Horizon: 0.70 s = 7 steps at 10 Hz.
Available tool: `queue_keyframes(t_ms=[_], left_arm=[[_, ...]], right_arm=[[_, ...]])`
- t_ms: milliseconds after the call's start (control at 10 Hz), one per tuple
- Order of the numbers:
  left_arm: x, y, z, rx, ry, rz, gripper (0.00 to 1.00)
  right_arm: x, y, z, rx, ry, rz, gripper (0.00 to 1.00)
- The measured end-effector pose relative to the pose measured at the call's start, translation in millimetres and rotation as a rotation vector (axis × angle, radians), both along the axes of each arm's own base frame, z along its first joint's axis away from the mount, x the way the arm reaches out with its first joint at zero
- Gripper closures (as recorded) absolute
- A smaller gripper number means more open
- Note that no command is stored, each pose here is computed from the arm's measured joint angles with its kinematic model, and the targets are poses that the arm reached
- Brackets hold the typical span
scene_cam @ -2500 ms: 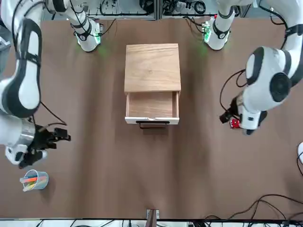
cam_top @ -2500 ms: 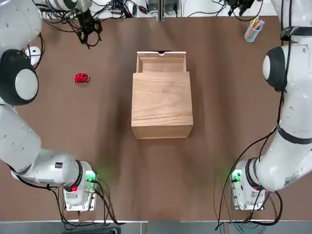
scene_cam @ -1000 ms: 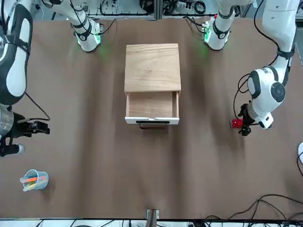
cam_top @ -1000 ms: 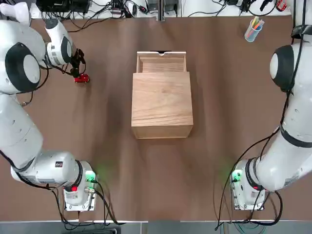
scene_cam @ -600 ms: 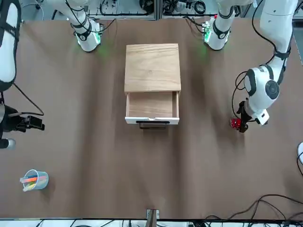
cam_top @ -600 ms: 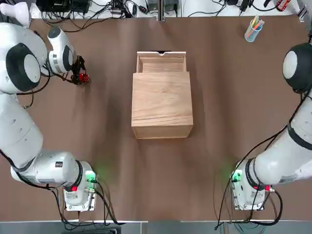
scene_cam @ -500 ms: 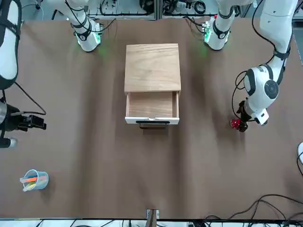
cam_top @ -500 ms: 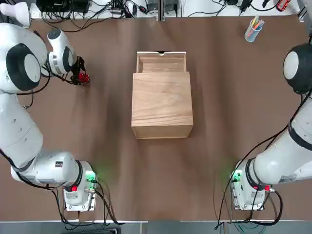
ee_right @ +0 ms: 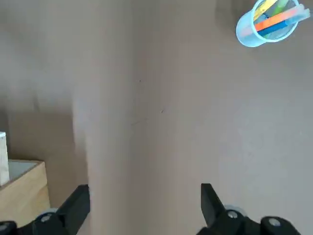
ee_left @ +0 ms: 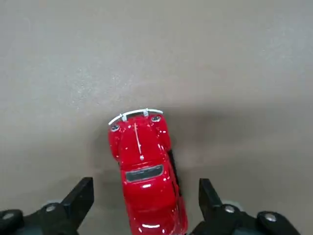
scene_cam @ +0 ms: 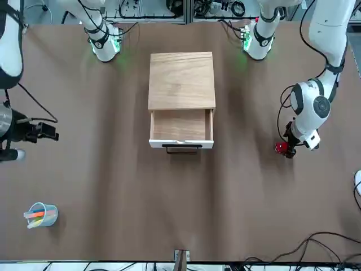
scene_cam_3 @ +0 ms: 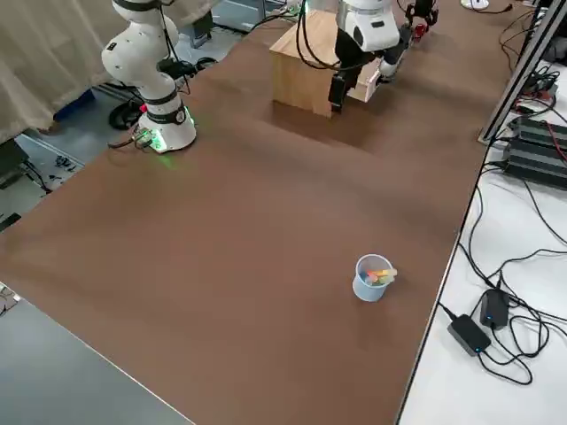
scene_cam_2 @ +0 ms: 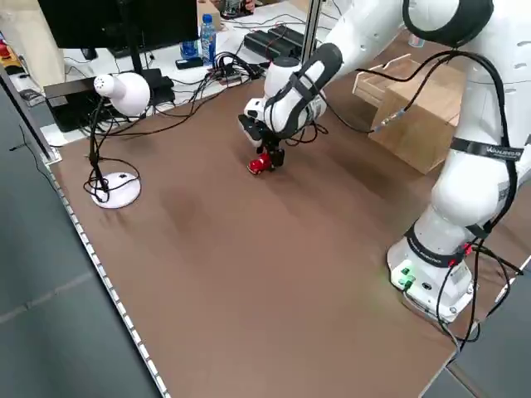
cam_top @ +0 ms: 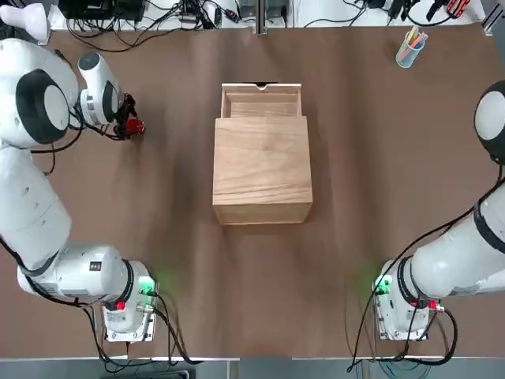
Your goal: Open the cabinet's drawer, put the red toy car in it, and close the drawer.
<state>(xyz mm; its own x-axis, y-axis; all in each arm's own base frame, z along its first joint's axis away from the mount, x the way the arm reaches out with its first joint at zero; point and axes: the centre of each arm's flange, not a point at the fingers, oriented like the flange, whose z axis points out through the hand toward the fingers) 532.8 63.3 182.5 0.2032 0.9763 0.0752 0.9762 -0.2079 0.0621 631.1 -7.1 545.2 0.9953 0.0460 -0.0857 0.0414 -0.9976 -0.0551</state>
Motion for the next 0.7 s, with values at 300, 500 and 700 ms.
queue_keyframes(t_ms=[300, 500, 700], left_arm=[[4, 0, 7, 0.002, -0.025, -0.001, 0.56], [15, -3, 37, 0.003, -0.075, -0.014, 0.56], [29, -23, 96, -0.015, -0.083, -0.048, 0.56]], right_arm=[[-16, 6, 12, -0.044, -0.005, -0.028, 0.00], [-25, 2, 26, -0.049, -0.023, -0.045, 0.00], [-35, -3, 37, -0.048, -0.036, -0.055, 0.00]])
